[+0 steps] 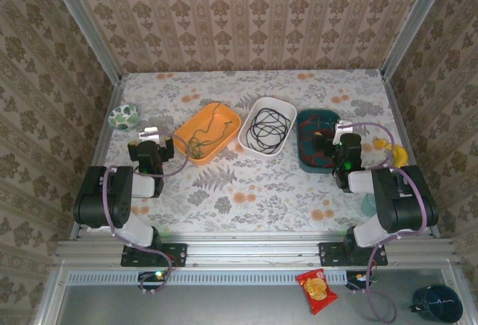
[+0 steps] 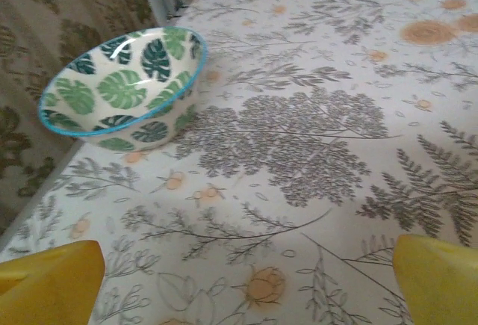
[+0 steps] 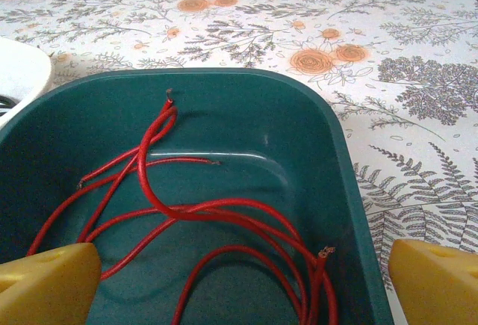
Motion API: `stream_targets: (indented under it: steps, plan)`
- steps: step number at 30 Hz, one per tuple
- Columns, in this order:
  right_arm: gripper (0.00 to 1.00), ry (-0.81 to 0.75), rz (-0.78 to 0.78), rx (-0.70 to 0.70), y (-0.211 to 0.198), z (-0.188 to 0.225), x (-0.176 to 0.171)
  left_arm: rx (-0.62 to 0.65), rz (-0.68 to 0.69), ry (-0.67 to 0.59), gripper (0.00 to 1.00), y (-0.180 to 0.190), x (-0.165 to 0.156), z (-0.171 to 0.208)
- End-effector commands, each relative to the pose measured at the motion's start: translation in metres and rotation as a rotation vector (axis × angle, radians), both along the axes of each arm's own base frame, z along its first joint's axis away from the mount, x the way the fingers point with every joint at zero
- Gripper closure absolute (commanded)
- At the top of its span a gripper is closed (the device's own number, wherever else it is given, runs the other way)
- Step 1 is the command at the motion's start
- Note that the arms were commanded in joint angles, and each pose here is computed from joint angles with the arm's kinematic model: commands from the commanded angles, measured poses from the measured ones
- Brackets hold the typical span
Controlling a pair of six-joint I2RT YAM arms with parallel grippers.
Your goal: Untangle the cables
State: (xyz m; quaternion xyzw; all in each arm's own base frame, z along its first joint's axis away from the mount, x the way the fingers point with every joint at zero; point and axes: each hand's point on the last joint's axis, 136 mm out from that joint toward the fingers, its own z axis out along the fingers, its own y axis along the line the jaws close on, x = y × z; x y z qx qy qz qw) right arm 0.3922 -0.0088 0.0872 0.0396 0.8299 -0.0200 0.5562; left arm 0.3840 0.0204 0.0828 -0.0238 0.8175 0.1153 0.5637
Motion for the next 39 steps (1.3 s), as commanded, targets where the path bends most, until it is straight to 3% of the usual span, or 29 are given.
stream_targets:
  steps: [1,39]
  plan:
    - [0.00,-0.036,0.017,-0.008,0.0016,0.0110,0.0077,-0.041,-0.043,-0.031,0.00,-0.0022,0.0097,0.0139]
    - [0.00,-0.033,0.018,-0.008,0.0020,0.0103,0.0084,-0.021,-0.045,-0.055,0.00,-0.0019,0.0114,0.0167]
